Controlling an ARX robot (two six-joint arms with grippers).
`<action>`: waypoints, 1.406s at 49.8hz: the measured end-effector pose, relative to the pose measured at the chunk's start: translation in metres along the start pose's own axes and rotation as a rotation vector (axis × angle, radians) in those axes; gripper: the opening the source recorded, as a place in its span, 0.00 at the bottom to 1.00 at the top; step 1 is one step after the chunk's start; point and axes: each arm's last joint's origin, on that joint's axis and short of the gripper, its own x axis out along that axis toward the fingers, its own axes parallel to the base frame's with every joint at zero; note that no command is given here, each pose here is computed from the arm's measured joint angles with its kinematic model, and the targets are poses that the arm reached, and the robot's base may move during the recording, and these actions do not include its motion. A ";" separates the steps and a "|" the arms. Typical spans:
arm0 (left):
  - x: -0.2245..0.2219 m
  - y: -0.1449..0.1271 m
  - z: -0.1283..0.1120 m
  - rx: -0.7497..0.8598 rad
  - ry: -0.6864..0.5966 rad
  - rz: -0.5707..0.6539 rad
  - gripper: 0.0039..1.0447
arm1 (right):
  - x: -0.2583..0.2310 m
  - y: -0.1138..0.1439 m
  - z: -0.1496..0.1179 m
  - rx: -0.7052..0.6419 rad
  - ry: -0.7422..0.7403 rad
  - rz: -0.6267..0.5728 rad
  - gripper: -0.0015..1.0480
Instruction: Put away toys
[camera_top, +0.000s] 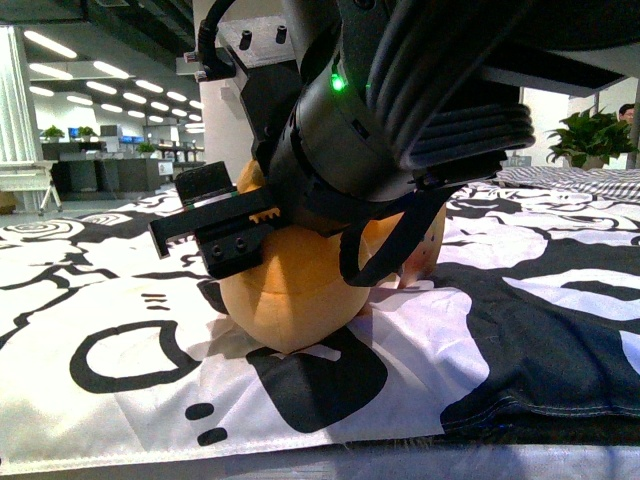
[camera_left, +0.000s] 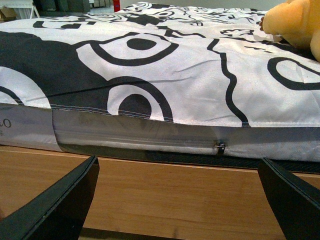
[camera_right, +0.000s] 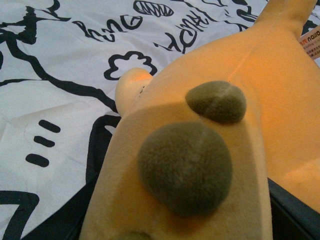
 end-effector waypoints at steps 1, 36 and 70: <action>0.000 0.000 0.000 0.000 0.000 0.000 0.95 | 0.000 0.000 0.000 0.001 -0.001 -0.002 0.63; 0.000 0.000 0.000 0.000 0.000 0.000 0.95 | -0.016 -0.025 0.015 0.123 -0.081 -0.016 0.19; 0.000 0.000 0.000 0.000 0.000 0.000 0.95 | -0.152 -0.139 0.051 0.249 -0.406 -0.127 0.19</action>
